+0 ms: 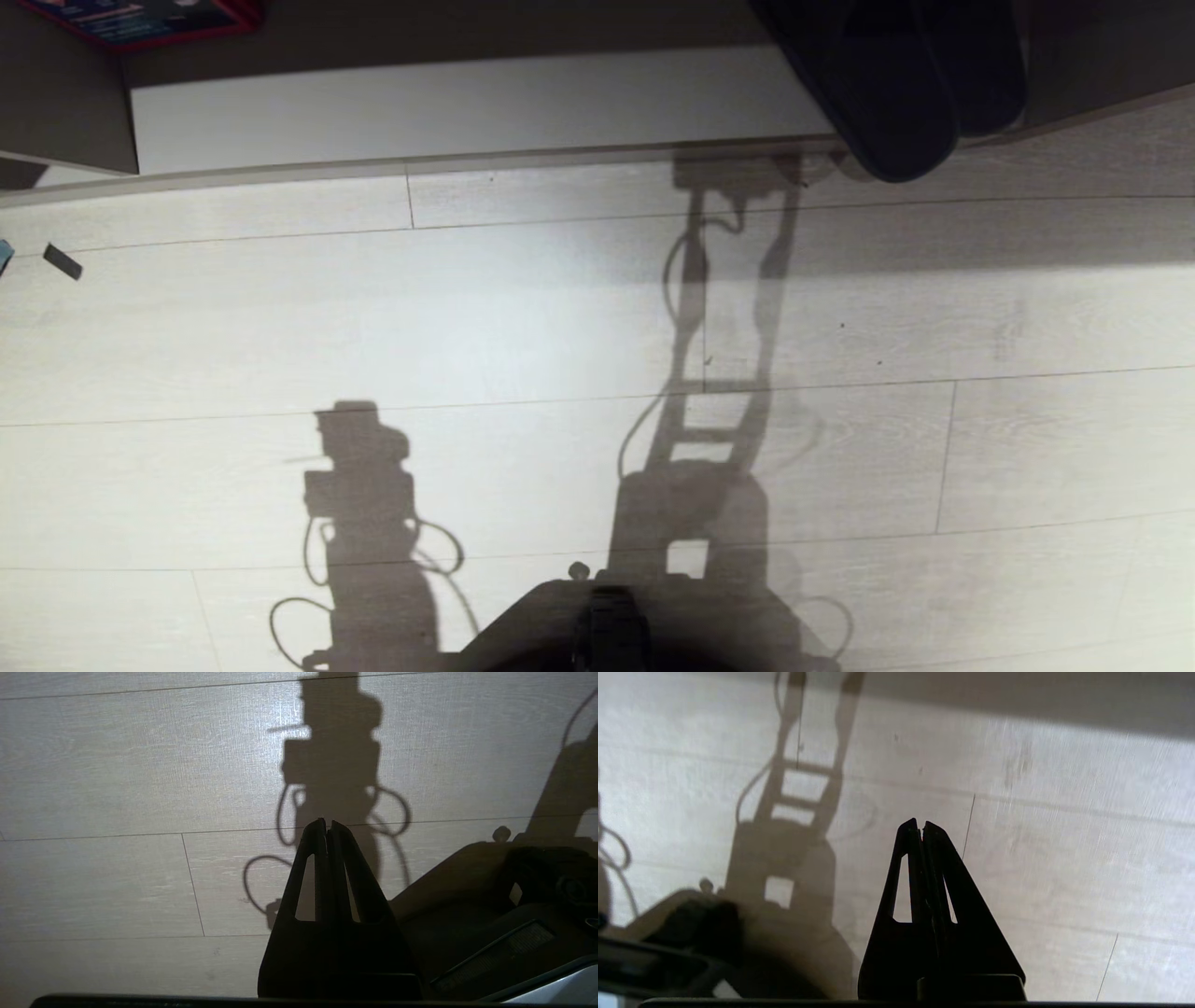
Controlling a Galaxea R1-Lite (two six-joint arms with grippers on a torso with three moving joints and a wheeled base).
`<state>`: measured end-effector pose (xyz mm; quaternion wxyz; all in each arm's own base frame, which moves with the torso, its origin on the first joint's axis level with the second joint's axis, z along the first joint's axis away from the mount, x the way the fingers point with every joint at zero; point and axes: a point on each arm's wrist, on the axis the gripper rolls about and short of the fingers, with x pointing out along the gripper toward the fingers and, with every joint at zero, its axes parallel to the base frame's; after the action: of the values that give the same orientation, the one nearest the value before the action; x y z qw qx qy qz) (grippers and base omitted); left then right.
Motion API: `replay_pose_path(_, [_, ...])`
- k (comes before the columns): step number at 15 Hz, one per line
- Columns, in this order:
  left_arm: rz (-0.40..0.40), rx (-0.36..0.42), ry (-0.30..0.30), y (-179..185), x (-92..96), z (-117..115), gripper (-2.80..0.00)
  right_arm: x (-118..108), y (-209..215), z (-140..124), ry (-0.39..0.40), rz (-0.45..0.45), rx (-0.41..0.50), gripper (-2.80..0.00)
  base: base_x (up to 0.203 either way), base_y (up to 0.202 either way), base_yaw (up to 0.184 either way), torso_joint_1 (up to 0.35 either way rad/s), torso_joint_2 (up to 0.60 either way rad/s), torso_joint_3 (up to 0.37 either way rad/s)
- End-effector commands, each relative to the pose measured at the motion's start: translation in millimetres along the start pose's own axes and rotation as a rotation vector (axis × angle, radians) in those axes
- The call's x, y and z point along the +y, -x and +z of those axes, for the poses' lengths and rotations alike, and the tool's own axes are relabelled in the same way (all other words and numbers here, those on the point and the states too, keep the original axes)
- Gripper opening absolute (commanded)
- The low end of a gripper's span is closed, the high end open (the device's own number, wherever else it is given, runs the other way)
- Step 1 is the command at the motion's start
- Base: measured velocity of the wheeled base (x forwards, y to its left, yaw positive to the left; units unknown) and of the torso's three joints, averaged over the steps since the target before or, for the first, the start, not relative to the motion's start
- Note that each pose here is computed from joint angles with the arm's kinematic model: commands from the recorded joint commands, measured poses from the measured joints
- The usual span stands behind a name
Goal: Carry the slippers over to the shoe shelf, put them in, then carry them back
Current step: Pick up the slippers in the shoe cabinet
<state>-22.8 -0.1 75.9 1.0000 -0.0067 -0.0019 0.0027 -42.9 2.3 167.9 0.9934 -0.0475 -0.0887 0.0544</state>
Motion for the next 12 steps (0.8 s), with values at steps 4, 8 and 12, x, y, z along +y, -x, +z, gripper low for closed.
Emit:
replay_pose_path(4, [0.001, 0.001, 0.000, 0, 0.0, 0, -2.80, 6, -5, -82, 0.002, -0.015, 0.075, -2.80, 0.000, 0.000, 0.000, 0.000, 0.00, 0.000])
replay_pose_path(8, [0.001, 0.000, 0.000, 0, 0.0, 0, -2.80, 6, -3, -95, -0.007, -0.090, 0.194, -2.80, 0.000, 0.000, 0.000, 0.000, 0.00, 0.000])
replay_pose_path(12, [0.001, -0.001, 0.002, 0, 0.0, 0, -2.80, 5, -4, -94, -0.001, -0.090, 0.180, -2.80, 0.000, 0.000, 0.000, 0.000, 0.00, 0.000])
